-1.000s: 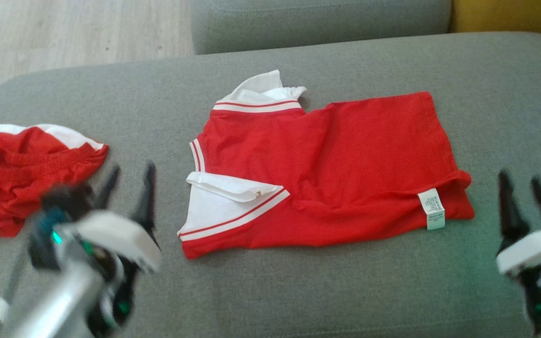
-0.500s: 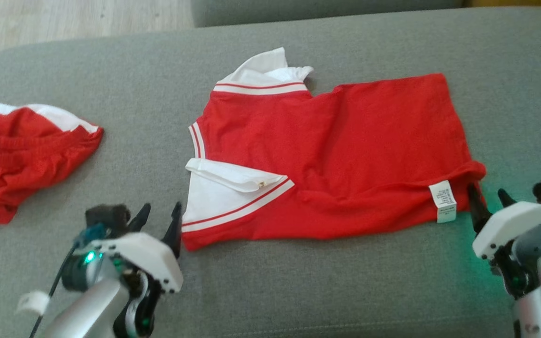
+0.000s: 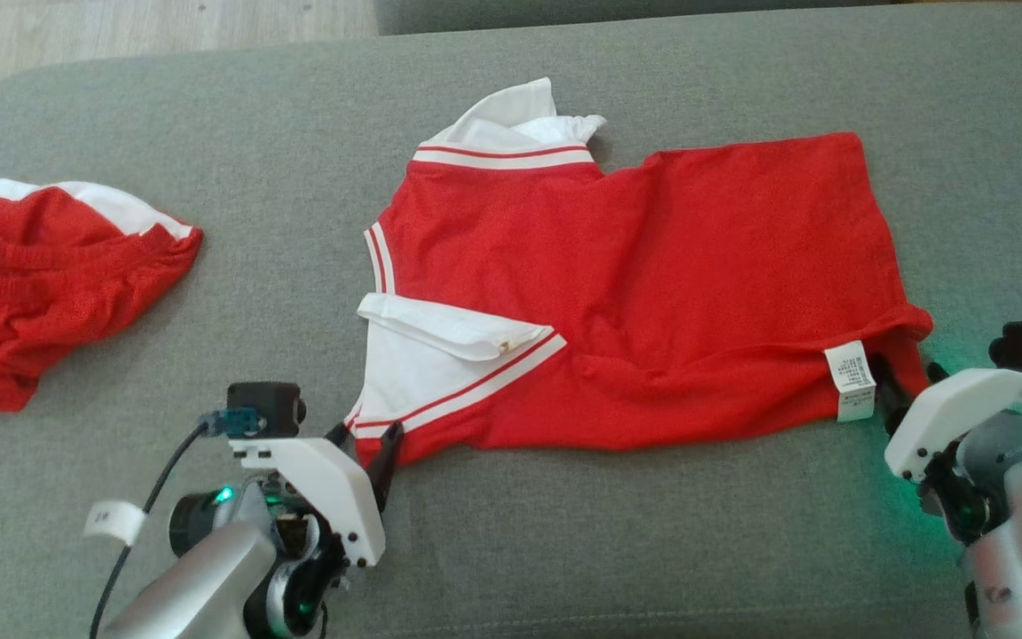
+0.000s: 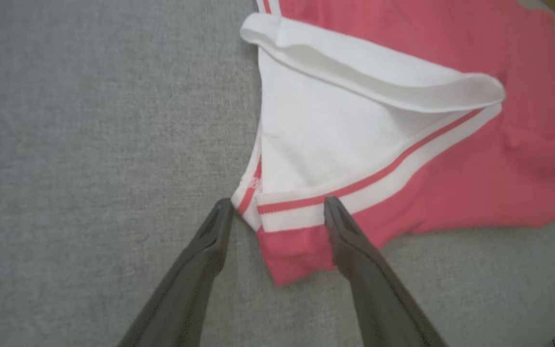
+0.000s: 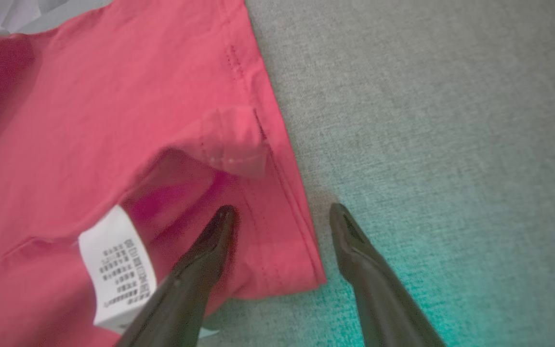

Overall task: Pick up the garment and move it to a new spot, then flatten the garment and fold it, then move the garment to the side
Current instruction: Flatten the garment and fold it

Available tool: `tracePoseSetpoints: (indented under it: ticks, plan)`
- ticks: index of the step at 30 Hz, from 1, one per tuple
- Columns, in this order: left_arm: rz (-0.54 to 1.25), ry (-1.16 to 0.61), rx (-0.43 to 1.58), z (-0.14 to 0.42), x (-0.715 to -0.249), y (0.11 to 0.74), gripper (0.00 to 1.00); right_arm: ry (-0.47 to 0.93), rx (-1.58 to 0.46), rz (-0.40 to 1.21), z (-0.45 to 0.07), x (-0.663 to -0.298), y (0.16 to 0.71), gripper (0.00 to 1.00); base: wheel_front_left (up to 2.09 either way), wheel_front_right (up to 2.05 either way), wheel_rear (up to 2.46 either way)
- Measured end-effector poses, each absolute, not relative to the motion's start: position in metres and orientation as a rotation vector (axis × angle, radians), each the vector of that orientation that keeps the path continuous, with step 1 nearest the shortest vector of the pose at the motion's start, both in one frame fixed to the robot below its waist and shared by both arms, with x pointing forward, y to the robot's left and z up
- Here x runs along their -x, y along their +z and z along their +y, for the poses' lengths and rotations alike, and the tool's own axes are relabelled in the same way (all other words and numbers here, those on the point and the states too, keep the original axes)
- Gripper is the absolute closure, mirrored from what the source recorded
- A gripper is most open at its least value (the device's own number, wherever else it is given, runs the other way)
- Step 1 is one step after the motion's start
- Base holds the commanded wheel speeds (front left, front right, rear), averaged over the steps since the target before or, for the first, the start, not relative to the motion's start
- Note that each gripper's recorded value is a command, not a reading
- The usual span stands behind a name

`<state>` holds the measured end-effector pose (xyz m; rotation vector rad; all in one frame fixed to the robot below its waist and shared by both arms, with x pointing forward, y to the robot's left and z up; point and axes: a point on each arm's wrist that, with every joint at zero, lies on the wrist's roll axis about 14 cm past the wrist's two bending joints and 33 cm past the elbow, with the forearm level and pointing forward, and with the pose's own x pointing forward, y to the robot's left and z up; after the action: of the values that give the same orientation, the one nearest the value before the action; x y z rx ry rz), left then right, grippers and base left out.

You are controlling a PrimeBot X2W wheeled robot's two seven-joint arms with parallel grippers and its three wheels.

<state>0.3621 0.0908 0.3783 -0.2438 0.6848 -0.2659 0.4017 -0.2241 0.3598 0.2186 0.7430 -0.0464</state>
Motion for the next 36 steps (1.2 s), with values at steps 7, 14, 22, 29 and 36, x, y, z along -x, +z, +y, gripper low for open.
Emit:
tracePoseSetpoints:
  ticks: [7, 14, 22, 29, 36]
  plan:
    - [0.822, -0.266, 0.222, 0.088, -0.355, 0.369, 0.0, -0.028, -0.223, 0.788, -0.22, -0.399, 0.355, 0.14, 0.0, 0.0, 0.0]
    - [0.794, -0.269, 0.204, 0.09, -0.356, 0.378, 1.0, -0.012, -0.243, 0.781, -0.217, -0.394, 0.364, 1.0, 0.0, 0.0, 0.0]
    - [0.806, -0.285, 0.166, 0.108, -0.327, 0.386, 1.0, -0.012, -0.205, 0.859, -0.236, -0.354, 0.361, 1.0, 0.0, 0.0, 0.0]
    - [0.894, -0.304, 0.16, 0.11, -0.289, 0.387, 1.0, -0.004, -0.216, 0.924, -0.24, -0.32, 0.355, 1.0, 0.0, 0.0, 0.0]
    - [0.951, -0.291, 0.19, 0.108, -0.272, 0.379, 0.0, -0.04, -0.243, 0.913, -0.248, -0.31, 0.357, 0.0, 0.0, 0.0, 0.0]
